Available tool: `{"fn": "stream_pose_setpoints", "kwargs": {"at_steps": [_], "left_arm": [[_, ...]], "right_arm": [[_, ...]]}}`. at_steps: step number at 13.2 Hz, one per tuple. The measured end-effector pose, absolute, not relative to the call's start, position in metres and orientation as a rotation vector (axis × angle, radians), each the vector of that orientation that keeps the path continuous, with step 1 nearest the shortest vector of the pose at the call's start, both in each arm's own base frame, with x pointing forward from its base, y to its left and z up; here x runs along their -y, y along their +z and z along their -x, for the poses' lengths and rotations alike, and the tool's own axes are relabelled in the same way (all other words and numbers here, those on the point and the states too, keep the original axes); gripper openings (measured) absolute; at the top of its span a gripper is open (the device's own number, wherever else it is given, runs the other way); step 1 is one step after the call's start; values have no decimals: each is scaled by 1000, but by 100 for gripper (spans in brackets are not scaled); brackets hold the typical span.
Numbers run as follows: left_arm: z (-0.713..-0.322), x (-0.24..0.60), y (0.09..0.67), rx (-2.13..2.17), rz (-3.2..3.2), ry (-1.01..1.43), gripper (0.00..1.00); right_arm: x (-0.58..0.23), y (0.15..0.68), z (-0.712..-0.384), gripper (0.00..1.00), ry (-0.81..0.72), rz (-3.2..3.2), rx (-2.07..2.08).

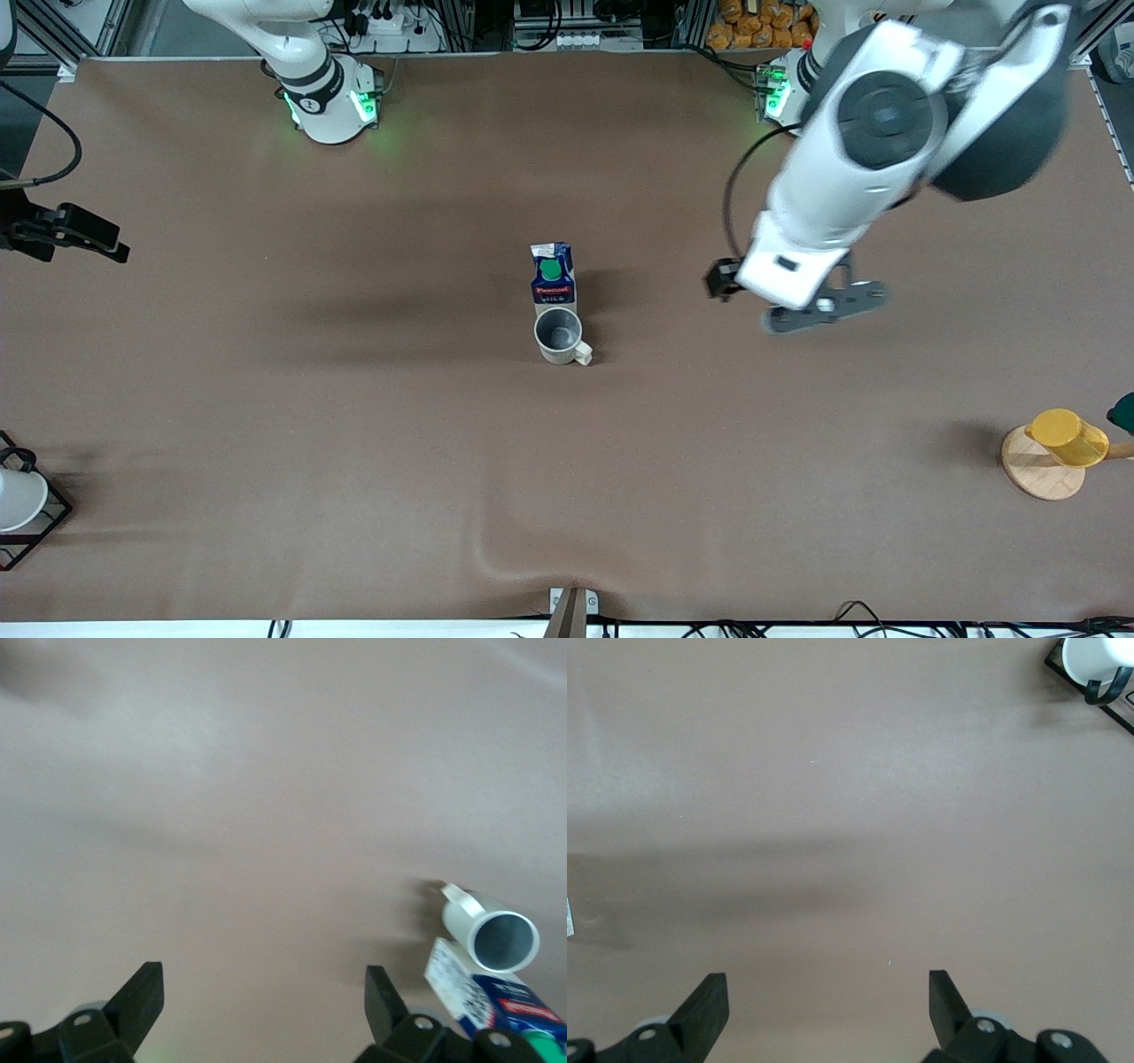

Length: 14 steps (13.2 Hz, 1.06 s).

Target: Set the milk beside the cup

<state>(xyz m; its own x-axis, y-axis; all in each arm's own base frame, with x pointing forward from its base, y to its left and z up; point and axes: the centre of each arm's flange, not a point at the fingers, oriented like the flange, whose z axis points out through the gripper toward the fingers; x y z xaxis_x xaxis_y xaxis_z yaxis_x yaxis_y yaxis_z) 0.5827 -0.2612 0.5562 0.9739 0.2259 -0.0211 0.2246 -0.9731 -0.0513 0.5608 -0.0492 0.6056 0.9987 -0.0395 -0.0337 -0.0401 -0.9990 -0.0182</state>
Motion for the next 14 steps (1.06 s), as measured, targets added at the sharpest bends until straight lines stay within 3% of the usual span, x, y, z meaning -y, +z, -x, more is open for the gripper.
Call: {"fn": "stream_pose_setpoints", "kwargs": {"at_steps": [4, 8, 14], "left_arm": [[-564, 192, 602, 258, 3064, -33, 100], [-545, 118, 635, 82, 3096, 63, 100], [-517, 90, 672, -130, 3142, 97, 100]], "right_arm": [[51, 605, -561, 100, 52, 3122, -6], [50, 605, -561, 100, 54, 3122, -20], [48, 614, -562, 100, 26, 3122, -108]]}}
